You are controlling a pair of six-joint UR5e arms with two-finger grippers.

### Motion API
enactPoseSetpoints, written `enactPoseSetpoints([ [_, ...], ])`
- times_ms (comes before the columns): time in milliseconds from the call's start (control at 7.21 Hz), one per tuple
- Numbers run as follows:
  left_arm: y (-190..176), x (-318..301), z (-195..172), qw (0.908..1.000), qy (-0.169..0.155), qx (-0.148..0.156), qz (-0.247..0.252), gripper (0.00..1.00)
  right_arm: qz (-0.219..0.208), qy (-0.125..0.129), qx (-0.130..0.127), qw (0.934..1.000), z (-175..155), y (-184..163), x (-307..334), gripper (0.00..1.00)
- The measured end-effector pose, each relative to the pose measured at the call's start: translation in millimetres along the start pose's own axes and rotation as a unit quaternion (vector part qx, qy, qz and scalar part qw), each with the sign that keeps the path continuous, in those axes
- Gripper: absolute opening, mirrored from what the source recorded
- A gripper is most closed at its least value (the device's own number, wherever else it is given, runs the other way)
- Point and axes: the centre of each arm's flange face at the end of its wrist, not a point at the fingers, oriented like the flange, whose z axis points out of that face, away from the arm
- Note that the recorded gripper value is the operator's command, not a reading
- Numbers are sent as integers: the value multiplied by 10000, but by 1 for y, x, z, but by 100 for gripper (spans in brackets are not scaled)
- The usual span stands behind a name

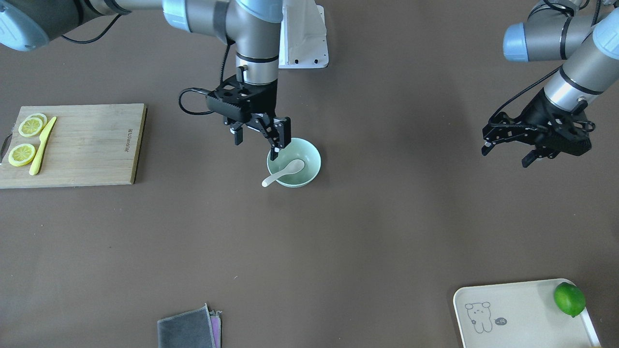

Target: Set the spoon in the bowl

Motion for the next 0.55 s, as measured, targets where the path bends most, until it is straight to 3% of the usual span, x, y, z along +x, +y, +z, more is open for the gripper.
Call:
enactPoseSetpoints([
  [277, -5, -71, -49, 9985, -341, -224, 353, 99, -1051, 68, -462, 9934, -16, -80, 88, 100],
  [555, 7, -156, -114, 9945, -716, -592, 477, 99, -2138, 211, -859, 9729, -21, -153, 179, 100],
])
